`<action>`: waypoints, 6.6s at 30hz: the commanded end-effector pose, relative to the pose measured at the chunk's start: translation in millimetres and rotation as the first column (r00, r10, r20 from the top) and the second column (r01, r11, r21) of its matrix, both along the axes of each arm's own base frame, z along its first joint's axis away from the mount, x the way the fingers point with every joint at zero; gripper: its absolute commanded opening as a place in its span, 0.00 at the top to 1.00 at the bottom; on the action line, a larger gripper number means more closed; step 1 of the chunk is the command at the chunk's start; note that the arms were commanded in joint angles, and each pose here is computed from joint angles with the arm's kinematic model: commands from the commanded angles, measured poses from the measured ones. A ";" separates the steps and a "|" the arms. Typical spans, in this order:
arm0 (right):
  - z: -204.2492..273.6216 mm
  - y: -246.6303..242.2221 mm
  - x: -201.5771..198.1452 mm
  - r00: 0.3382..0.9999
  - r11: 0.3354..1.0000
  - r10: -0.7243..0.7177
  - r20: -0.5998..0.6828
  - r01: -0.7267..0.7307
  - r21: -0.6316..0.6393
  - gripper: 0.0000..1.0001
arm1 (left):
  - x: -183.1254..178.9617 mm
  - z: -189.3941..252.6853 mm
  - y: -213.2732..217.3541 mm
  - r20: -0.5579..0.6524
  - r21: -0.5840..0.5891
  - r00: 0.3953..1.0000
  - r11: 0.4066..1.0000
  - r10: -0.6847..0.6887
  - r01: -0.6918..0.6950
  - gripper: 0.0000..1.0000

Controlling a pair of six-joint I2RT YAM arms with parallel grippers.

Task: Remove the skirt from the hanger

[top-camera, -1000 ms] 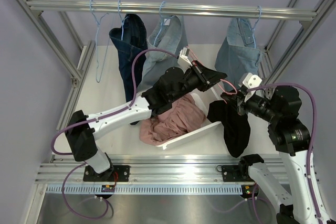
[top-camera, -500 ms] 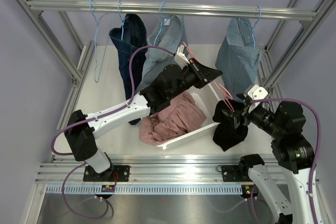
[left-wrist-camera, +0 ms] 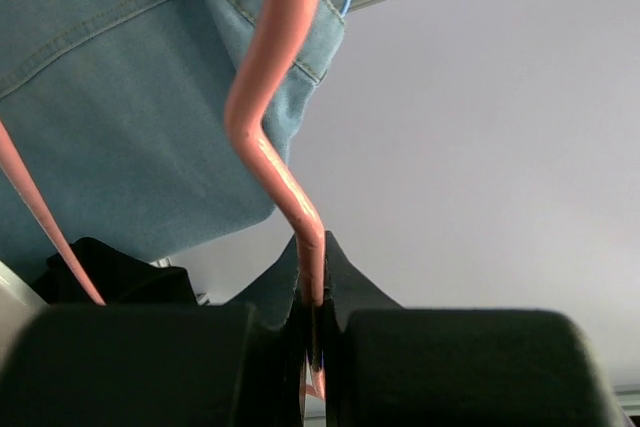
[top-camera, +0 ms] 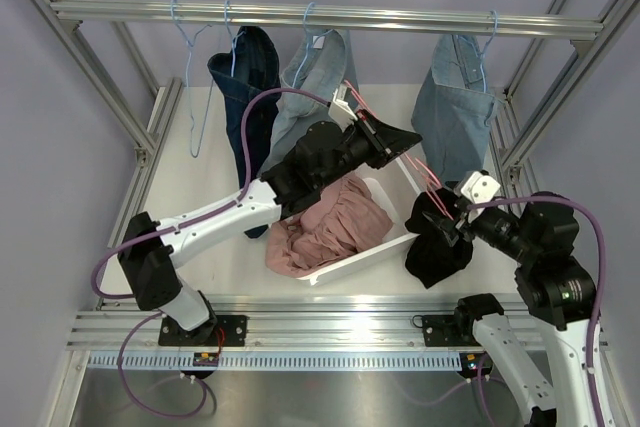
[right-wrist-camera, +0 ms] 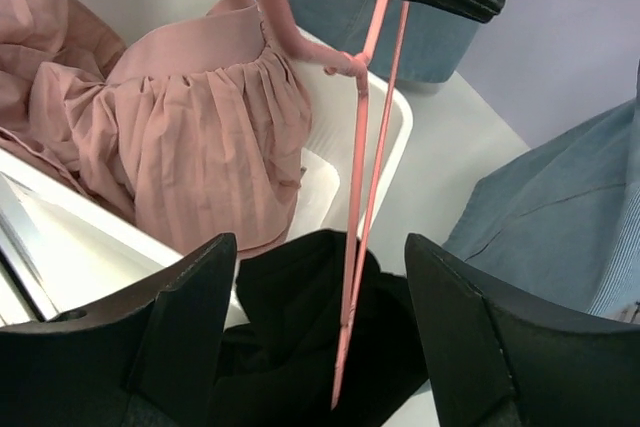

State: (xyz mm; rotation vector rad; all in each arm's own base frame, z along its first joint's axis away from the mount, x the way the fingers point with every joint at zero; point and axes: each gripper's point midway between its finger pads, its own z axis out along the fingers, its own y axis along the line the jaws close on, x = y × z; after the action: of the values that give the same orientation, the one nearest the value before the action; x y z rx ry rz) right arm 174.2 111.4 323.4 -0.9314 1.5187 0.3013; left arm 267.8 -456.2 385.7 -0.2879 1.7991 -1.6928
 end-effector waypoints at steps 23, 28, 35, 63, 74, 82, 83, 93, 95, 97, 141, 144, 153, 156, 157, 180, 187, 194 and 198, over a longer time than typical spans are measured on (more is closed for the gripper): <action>25.9 21.1 20.1 0.996 0.993 0.087 0.009 -0.087 0.077 1.00 | 0.1 92.1 47.9 0.065 -0.194 0.997 0.980 0.044 -0.031 0.86; 26.2 20.3 11.6 0.997 0.990 0.069 -0.027 -0.066 0.123 1.00 | 6.0 85.1 55.3 0.078 -0.153 0.995 0.987 0.067 -0.054 0.33; 17.8 17.6 6.2 0.994 0.987 0.038 -0.098 -0.022 0.160 1.00 | 7.1 80.6 71.7 0.189 -0.001 0.978 0.996 0.086 -0.088 0.06; 47.6 7.5 92.0 0.884 0.894 -0.187 -0.428 0.334 0.300 1.00 | -72.9 45.0 213.8 0.688 0.373 0.726 0.865 -0.013 -0.337 0.01; 64.5 14.5 156.1 0.797 0.838 -0.220 -0.563 0.450 0.309 1.00 | -103.7 -40.0 240.4 0.640 0.487 0.760 0.826 -0.116 -0.284 0.01; 70.0 16.2 188.2 0.749 0.805 -0.230 -0.622 0.505 0.311 1.00 | -116.5 -65.4 234.3 0.614 0.525 0.766 0.823 -0.192 -0.215 0.01; 68.5 16.0 189.7 0.743 0.803 -0.232 -0.628 0.511 0.307 1.00 | -116.5 -66.9 234.7 0.614 0.527 0.766 0.822 -0.192 -0.217 0.01; 39.8 11.3 194.3 0.696 0.800 -0.262 -0.668 0.544 0.253 0.96 | -121.2 -72.0 229.8 0.616 0.525 0.759 0.829 -0.212 -0.193 0.01; 36.0 10.5 194.1 0.692 0.802 -0.265 -0.671 0.545 0.244 0.92 | -124.5 -72.4 223.0 0.609 0.526 0.758 0.834 -0.233 -0.167 0.01; 33.0 9.7 194.0 0.691 0.804 -0.268 -0.672 0.545 0.240 0.89 | -126.3 -71.8 220.3 0.610 0.528 0.754 0.834 -0.242 -0.160 0.01; -208.7 -113.5 -17.8 0.695 0.782 -0.489 -0.528 0.081 -0.618 0.01 | -127.7 -107.9 210.0 0.574 0.634 0.750 0.758 -0.328 -0.152 0.01; -219.7 -119.0 -10.1 0.683 0.779 -0.498 -0.534 0.083 -0.621 0.02 | -128.6 -109.5 210.9 0.575 0.635 0.748 0.758 -0.331 -0.152 0.01; -247.5 -128.0 3.7 0.635 0.828 -0.444 -0.632 0.021 -0.560 0.13 | -129.0 -109.1 206.0 0.590 0.614 0.738 0.775 -0.328 -0.147 0.01; -253.6 -122.2 1.1 0.614 0.853 -0.401 -0.680 -0.021 -0.521 0.28 | -128.9 -108.5 203.7 0.592 0.612 0.735 0.778 -0.330 -0.143 0.01; -255.5 -118.6 0.3 0.607 0.864 -0.382 -0.697 -0.034 -0.503 0.37 | -129.2 -109.6 203.2 0.590 0.614 0.735 0.777 -0.334 -0.139 0.01; -47.6 -53.8 -42.1 0.914 0.958 -0.115 -0.390 -0.002 -0.288 1.00 | -133.1 -88.7 172.5 0.659 0.589 0.628 0.803 -0.414 -0.090 0.01; 58.8 -8.2 -28.9 0.954 0.991 0.116 -0.277 -0.131 -0.037 1.00 | -127.3 -82.0 177.8 0.653 0.593 0.651 0.796 -0.386 -0.123 0.01; 122.4 25.4 -10.0 0.922 0.947 0.307 -0.236 -0.272 0.172 1.00 | -127.0 -90.1 186.0 0.627 0.611 0.682 0.781 -0.377 -0.130 0.01; 130.2 57.9 -2.6 0.898 0.919 0.383 -0.216 -0.347 0.190 1.00 | -126.5 -94.0 190.1 0.617 0.619 0.694 0.774 -0.370 -0.137 0.01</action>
State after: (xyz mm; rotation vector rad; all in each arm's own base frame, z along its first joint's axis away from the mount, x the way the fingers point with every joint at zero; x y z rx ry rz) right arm 185.7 143.0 431.9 -1.1104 1.5739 0.6980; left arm 138.7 -271.1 272.3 0.7795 1.6714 -0.9377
